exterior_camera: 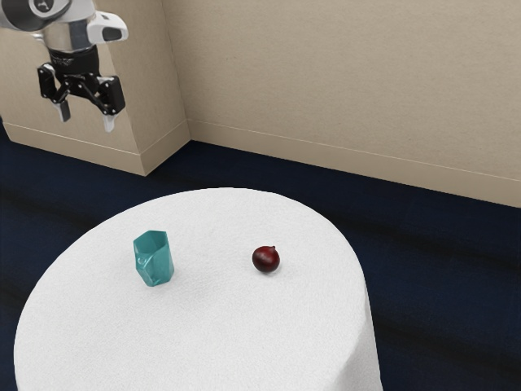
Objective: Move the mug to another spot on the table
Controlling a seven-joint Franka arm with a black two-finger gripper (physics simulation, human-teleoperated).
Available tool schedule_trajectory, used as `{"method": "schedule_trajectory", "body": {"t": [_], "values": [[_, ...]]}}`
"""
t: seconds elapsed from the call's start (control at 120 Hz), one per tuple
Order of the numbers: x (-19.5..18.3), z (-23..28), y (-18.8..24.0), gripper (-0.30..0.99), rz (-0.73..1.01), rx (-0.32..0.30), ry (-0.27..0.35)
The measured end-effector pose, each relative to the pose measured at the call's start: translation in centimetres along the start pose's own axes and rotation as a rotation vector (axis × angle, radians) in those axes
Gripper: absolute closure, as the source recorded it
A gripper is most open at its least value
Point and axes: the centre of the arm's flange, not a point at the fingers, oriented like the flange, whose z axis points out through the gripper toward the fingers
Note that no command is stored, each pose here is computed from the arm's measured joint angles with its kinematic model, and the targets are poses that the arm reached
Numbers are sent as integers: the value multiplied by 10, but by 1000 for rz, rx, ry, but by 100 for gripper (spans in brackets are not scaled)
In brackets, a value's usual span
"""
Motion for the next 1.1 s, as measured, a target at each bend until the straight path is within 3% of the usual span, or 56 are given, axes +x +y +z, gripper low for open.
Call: {"method": "schedule_trajectory", "body": {"t": [0.267,0.458,0.592,0.8,1.1], "values": [[1,23,12,0,-14,-8,-25],[-27,137,47,0,-98,-109,-151],[-54,194,54,0,-182,-147,-191],[-73,244,61,0,-269,-158,-197],[-59,292,54,0,-237,-127,-88]]}}
